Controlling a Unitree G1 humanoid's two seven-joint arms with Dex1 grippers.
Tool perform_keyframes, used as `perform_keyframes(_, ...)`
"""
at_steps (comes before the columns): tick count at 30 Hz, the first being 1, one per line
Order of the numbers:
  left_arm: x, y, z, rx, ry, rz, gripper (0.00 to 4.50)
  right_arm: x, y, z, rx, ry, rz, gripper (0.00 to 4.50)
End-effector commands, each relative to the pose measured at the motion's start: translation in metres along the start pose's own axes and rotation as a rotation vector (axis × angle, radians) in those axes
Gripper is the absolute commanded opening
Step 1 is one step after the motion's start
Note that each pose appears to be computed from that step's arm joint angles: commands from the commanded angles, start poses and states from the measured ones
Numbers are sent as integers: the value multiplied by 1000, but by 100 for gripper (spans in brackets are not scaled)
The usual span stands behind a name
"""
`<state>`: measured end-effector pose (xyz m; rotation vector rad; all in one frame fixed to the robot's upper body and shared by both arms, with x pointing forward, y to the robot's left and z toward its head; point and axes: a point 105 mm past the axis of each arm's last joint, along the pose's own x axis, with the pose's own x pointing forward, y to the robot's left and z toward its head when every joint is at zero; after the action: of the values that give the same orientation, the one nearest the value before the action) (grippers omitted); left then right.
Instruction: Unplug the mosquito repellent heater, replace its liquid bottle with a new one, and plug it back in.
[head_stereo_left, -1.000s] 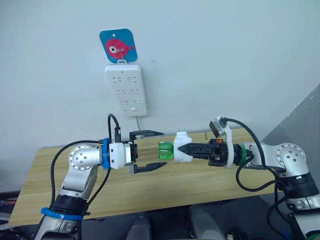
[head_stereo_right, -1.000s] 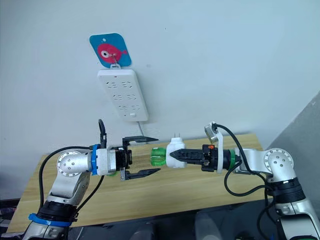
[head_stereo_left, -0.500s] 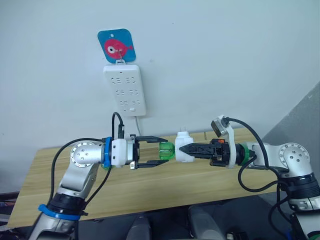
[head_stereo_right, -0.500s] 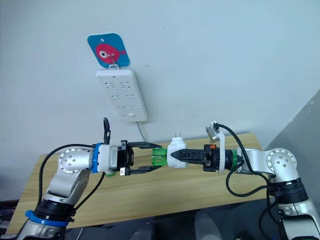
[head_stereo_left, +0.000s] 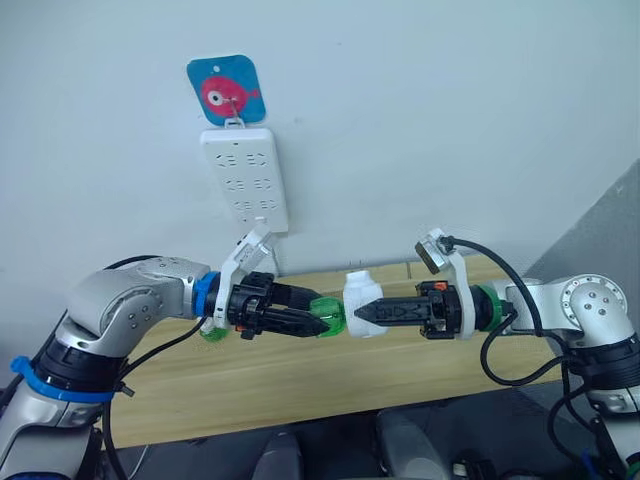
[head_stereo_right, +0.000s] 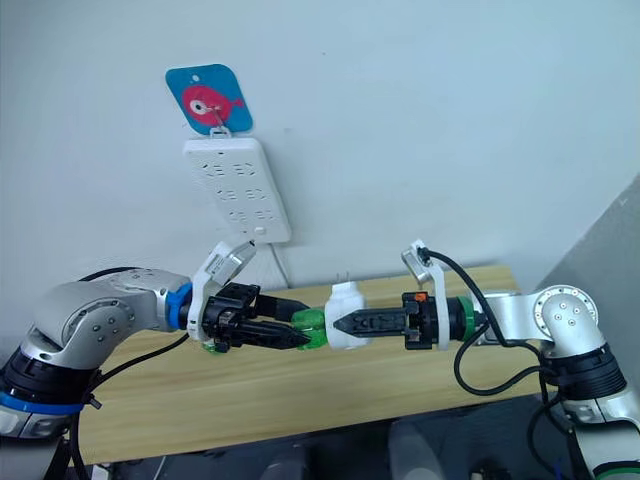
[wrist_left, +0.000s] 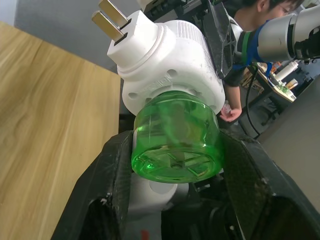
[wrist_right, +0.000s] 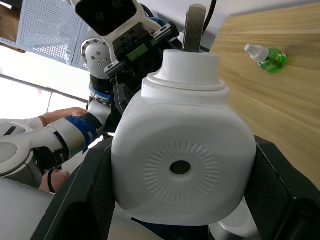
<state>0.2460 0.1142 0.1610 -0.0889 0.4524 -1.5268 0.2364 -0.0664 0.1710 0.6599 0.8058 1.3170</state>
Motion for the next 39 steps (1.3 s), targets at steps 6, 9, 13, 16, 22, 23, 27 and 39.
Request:
perform_keyframes(6,-35,14,2,632,-17,268,450,-18,7,16,-3,-98,33,304)
perform_keyframes(9,-39,11,8,876,-77,302,450,-20,2,20,18,-126,24,304)
perform_keyframes(13,-32,1,7,1054,-143,273,450,-18,-3,23,42,-148,23,304)
perform_keyframes(16,-22,-5,8,1112,-185,241,450,-16,-3,26,49,-163,31,304)
perform_keyframes(22,-6,-3,12,1176,-236,230,450,-13,-1,27,44,-165,45,304)
perform_keyframes(23,-4,-2,14,1199,-244,236,450,-12,0,27,42,-163,49,304)
perform_keyframes(27,0,3,16,1251,-250,249,450,-10,3,26,33,-157,64,304)
perform_keyframes(39,11,7,23,1340,-288,247,431,-9,5,23,28,-150,78,304)
